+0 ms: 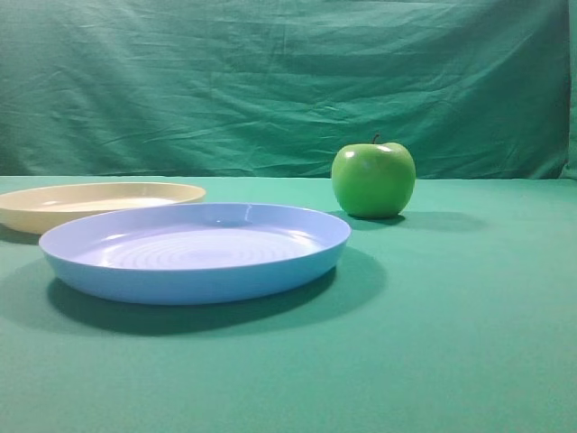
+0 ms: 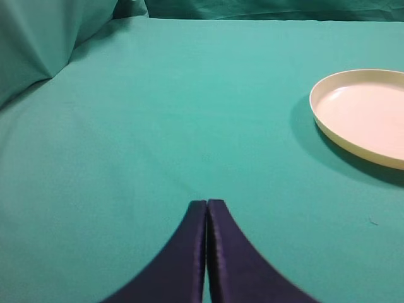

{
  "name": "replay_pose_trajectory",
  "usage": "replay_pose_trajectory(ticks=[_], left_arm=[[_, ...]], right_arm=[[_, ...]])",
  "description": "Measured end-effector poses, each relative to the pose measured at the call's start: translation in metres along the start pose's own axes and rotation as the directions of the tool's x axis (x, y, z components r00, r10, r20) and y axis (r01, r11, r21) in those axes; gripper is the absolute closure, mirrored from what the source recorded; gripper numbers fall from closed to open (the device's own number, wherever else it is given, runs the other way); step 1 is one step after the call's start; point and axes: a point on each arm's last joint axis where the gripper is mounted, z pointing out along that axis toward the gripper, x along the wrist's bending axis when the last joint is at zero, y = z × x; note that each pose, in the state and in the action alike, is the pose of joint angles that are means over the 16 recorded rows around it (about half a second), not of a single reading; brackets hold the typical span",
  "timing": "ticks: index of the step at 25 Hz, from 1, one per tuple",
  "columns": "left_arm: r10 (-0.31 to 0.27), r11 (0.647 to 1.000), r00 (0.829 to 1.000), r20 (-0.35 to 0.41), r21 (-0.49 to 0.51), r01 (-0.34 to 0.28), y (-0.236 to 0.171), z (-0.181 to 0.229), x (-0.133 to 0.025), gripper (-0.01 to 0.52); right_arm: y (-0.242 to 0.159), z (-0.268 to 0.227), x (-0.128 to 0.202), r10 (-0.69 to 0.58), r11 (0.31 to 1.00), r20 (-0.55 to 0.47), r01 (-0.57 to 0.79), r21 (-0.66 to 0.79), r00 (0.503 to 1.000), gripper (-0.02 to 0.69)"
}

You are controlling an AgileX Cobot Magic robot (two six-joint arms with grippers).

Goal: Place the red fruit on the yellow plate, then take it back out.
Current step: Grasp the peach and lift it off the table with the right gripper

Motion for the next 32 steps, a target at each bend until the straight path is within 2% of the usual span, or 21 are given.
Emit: replay_pose_trajectory(ticks=[7,12,22,28,32], left_arm=[[0.0,1.0,1.0,0.0,0.0,0.0,0.0,0.0,0.0,0.514],[0.0,1.0,1.0,0.0,0.0,0.0,0.0,0.0,0.0,0.514],[0.0,1.0,1.0,0.0,0.0,0.0,0.0,0.0,0.0,0.514],[0.0,1.0,1.0,0.0,0.0,0.0,0.0,0.0,0.0,0.514],[0.0,1.0,1.0,0.0,0.0,0.0,0.0,0.0,0.0,0.514]], right_arm=[[0.005,0.03,-0.006,0.033,0.998,0.001,-0.033,0.052,0.999,0.034],[0.005,0.045,-0.009,0.047,0.995,-0.002,-0.046,0.086,0.999,0.076],[0.021,0.05,-0.011,0.054,0.993,-0.024,-0.051,0.109,0.998,0.312],[0.071,0.028,-0.002,-0.002,1.0,-0.063,0.003,0.016,0.998,0.433],[0.119,0.005,0.017,-0.083,0.993,-0.099,0.075,-0.091,0.992,0.46]])
